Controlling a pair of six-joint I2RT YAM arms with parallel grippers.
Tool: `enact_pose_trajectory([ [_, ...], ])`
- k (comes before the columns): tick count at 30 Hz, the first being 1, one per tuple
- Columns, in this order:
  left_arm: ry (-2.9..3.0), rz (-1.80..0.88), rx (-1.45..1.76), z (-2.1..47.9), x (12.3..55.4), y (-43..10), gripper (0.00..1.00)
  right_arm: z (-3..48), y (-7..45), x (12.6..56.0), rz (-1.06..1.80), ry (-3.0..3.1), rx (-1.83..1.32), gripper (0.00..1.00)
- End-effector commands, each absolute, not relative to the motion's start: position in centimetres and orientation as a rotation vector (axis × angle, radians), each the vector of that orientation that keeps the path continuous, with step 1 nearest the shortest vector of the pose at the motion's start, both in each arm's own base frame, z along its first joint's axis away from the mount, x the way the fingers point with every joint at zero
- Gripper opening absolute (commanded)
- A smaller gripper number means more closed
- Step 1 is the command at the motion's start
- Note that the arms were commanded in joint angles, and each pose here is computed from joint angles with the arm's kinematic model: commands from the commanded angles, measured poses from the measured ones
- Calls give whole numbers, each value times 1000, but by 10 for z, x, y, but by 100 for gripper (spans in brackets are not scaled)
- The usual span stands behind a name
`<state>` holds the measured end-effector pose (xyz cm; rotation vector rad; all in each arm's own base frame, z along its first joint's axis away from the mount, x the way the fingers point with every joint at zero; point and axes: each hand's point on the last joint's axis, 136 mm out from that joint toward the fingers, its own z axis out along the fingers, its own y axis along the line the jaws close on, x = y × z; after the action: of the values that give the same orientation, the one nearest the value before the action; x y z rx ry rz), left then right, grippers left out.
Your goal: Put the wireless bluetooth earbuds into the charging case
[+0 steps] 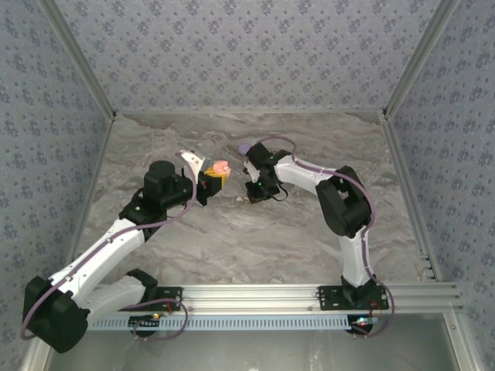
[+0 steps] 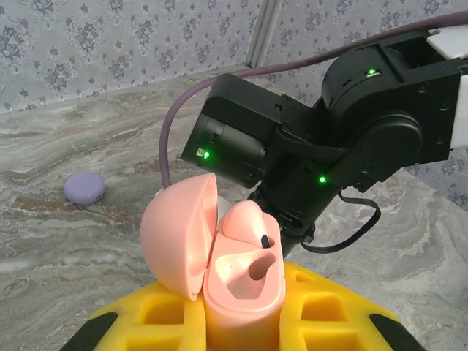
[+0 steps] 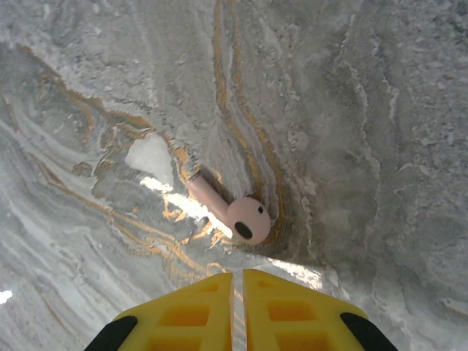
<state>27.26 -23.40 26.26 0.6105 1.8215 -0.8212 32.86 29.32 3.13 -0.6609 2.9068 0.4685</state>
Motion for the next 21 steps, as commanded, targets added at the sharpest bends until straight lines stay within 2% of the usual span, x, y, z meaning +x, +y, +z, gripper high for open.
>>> enact_pose_trajectory([
  [1,1758,-835,613,285,275,-236,9,14,292,332,416,2941,-611,13],
  [21,1761,-827,610,283,275,-234,9,8,307,366,392,2905,-619,15],
])
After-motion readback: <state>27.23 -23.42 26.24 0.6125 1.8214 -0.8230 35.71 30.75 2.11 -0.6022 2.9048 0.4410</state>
